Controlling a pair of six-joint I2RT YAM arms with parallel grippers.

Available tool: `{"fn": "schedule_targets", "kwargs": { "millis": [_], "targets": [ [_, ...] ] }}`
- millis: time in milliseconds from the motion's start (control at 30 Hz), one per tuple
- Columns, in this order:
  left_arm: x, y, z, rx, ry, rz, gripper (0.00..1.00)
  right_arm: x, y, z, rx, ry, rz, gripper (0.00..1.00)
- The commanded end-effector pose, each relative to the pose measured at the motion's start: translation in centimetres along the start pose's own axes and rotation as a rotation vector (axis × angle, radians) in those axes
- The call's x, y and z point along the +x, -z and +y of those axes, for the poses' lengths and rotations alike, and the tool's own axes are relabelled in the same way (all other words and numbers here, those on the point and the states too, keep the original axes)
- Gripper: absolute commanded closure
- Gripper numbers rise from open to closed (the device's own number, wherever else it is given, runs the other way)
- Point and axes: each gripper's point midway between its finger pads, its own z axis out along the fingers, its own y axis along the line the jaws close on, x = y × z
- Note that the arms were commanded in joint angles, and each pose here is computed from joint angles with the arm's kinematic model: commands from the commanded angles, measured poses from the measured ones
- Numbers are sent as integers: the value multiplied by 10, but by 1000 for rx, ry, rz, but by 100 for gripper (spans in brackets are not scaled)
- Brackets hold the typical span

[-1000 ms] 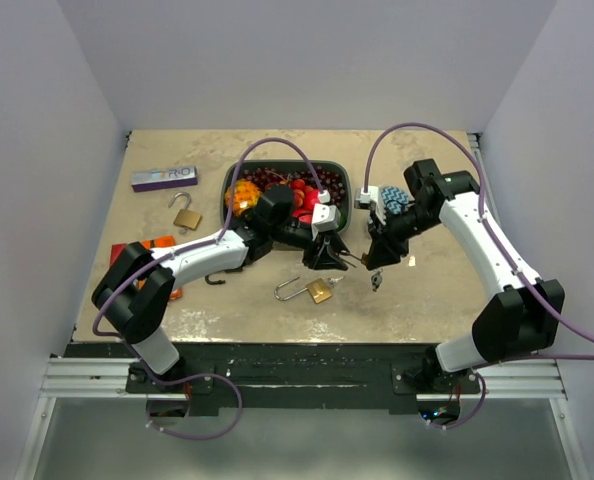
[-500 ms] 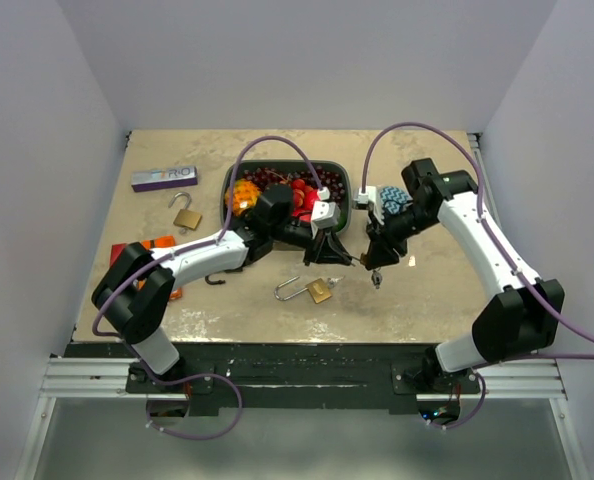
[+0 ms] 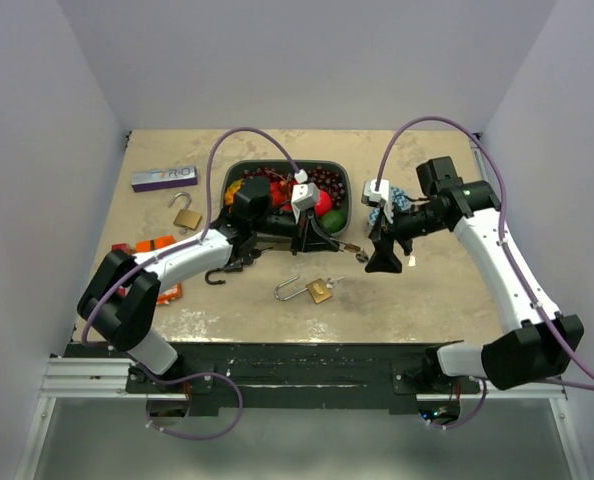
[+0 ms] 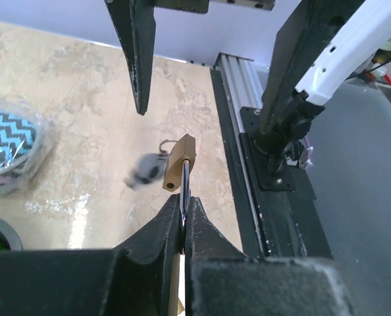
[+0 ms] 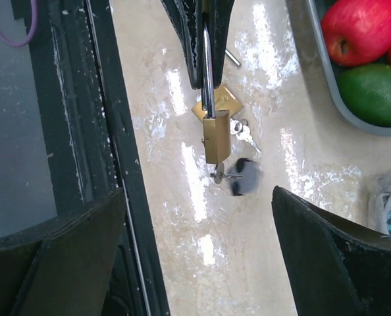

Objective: Lock with the key
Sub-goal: Lock the lock.

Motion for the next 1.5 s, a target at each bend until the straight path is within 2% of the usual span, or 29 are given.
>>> {"fn": "schedule_targets", "kwargs": {
  "millis": [0, 200, 367, 567, 700, 1067, 1100, 1300, 1367, 1467],
  "targets": [
    [-40, 6, -29, 67, -83, -100, 100, -17, 2, 5, 15, 74, -107, 8],
    [-43, 9, -35, 74, -70, -116, 100, -30, -1, 4, 17, 108, -169, 17],
    [-45, 11, -39, 76, -62, -126, 100, -35, -5, 7, 17, 131, -171, 33],
    [-43, 12, -42, 80, -59, -132, 100, -38, -17, 22, -12, 147, -162, 37],
    [-43, 14, -44, 81, -66, -136, 100, -40, -24, 23, -14, 145, -160, 46],
    [-46, 18, -46, 66, -85, -151, 100, -34, -31, 27, -34, 141, -136, 62],
    [-45, 18, -46, 67, -84, -149, 100, -34, -30, 27, -35, 139, -136, 69],
    [-45, 17, -43, 59, -99, -150, 100, -40, -30, 32, -58, 141, -154, 87],
    [-45, 17, -42, 55, -113, -151, 100, -41, -30, 34, -69, 135, -159, 100],
    [-44, 16, -41, 55, -130, -151, 100, -44, -31, 38, -96, 112, -174, 100]
  ]
}}
